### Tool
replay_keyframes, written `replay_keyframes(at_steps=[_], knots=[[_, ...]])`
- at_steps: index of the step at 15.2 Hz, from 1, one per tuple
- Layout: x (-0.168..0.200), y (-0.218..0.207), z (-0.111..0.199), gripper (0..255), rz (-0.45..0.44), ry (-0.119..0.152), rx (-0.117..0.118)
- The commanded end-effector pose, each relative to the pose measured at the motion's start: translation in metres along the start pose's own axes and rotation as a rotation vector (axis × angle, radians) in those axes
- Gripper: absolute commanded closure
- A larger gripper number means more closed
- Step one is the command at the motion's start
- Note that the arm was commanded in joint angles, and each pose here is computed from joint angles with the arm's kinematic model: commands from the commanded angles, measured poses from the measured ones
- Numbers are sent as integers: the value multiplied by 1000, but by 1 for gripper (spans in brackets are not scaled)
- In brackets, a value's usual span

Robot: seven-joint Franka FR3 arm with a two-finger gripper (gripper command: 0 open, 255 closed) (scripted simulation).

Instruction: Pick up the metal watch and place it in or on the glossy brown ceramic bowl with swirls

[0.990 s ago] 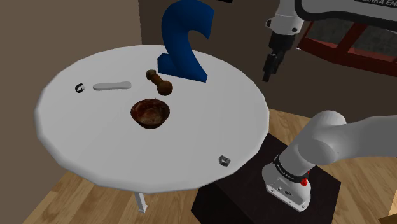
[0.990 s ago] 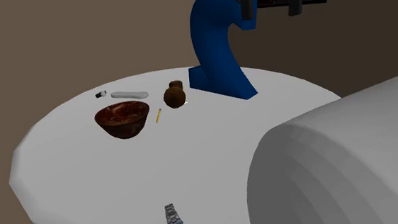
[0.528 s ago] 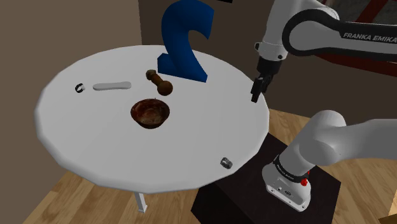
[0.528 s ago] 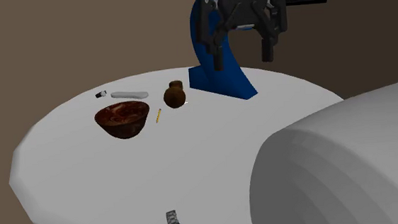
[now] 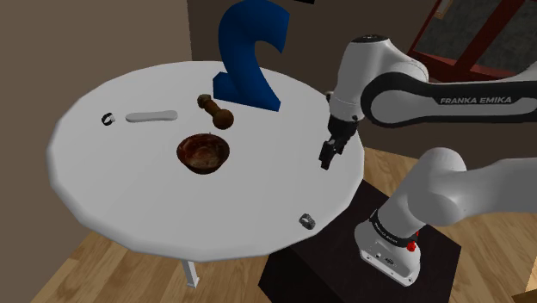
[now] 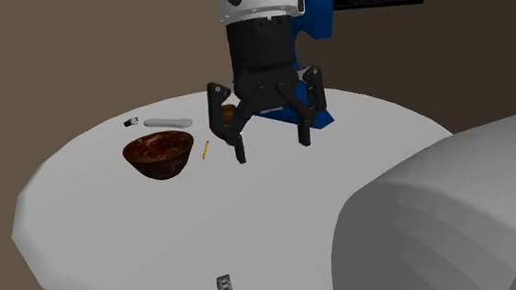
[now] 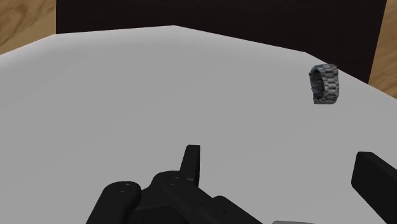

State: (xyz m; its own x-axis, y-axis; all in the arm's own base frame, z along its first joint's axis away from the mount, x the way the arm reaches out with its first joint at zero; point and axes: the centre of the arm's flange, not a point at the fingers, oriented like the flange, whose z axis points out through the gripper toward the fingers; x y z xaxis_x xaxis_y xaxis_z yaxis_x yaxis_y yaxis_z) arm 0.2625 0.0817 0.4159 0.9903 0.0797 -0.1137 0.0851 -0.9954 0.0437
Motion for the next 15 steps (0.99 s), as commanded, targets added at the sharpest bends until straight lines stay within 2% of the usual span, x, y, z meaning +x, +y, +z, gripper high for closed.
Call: replay_keyframes(at_steps=[1,13,15], knots=[[2,-15,23,0,5,6,-2],[13,-112,148,0,25,30,-17],[13,-112,158,0,25,30,-17]])
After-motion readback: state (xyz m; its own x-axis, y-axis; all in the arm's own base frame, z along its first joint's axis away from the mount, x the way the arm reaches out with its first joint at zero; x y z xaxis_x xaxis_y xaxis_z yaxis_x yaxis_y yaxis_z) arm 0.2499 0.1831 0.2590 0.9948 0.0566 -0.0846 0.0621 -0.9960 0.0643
